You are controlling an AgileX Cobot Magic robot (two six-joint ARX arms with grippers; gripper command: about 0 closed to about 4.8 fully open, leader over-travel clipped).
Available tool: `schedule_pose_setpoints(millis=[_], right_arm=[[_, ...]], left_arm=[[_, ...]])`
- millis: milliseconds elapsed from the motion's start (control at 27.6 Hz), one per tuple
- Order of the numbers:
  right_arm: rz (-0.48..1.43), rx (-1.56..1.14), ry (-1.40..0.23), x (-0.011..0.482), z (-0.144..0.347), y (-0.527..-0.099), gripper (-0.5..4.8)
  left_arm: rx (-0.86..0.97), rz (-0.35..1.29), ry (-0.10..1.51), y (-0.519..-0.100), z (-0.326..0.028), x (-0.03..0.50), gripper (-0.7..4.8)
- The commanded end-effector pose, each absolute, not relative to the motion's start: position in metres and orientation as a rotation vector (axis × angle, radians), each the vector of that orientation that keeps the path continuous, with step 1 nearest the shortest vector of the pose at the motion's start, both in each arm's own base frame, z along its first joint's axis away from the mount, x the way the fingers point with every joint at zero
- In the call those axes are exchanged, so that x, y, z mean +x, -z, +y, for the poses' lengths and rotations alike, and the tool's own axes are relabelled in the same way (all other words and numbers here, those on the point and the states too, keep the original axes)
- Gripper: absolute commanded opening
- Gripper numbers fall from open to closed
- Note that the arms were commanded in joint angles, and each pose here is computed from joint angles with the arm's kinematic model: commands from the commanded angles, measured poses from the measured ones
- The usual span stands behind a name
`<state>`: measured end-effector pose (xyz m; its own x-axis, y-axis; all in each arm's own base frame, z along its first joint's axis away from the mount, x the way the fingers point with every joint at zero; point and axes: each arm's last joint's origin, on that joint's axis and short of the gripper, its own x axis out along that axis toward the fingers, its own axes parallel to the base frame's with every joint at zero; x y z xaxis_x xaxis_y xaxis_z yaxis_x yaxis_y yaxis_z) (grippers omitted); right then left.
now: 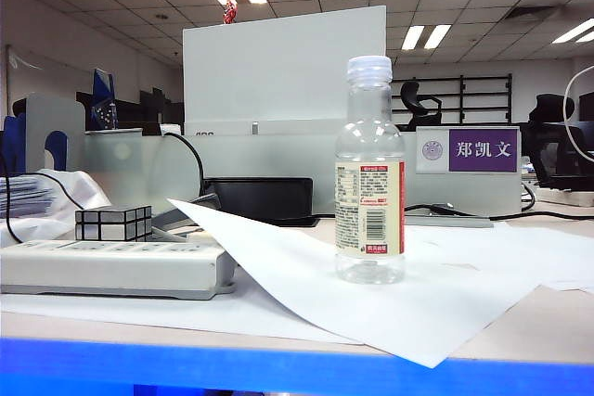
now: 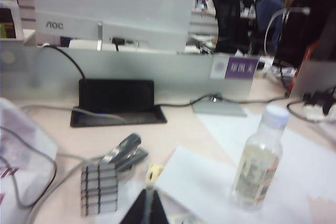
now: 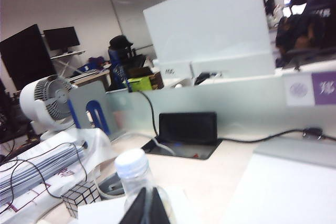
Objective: Press the button on the power strip.
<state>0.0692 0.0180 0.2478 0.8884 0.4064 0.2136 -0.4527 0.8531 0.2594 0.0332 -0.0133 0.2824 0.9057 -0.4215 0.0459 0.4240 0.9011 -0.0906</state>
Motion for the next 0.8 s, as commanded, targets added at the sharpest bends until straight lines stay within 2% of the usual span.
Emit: schedule_pose_setpoints(millis=[36, 145, 470, 796], right_arm=[[-0.181, 0.324, -0.417, 0.068, 0.017, -0.249, 0.03], [-0.157, 0.332, -0.357, 0.073, 0.016, -0.239, 0.03], [-0.084, 0.361, -0.366, 0.084, 0.018, -0.211, 0.03], [-0.086, 0.443, -0.292, 0.092, 0.016, -0.19, 0.03]], left_arm=[[-0.102, -0.092, 0.447, -0.283, -0.014, 0.037, -0.05], [-0.117, -0.082, 0.447, -0.273, -0.015, 0.046, -0.05], [-0.164, -0.049, 0.443, -0.246, -0.018, 0.063, -0.05], [-0.167, -0.029, 0.419, -0.224, -0.019, 0.074, -0.05]])
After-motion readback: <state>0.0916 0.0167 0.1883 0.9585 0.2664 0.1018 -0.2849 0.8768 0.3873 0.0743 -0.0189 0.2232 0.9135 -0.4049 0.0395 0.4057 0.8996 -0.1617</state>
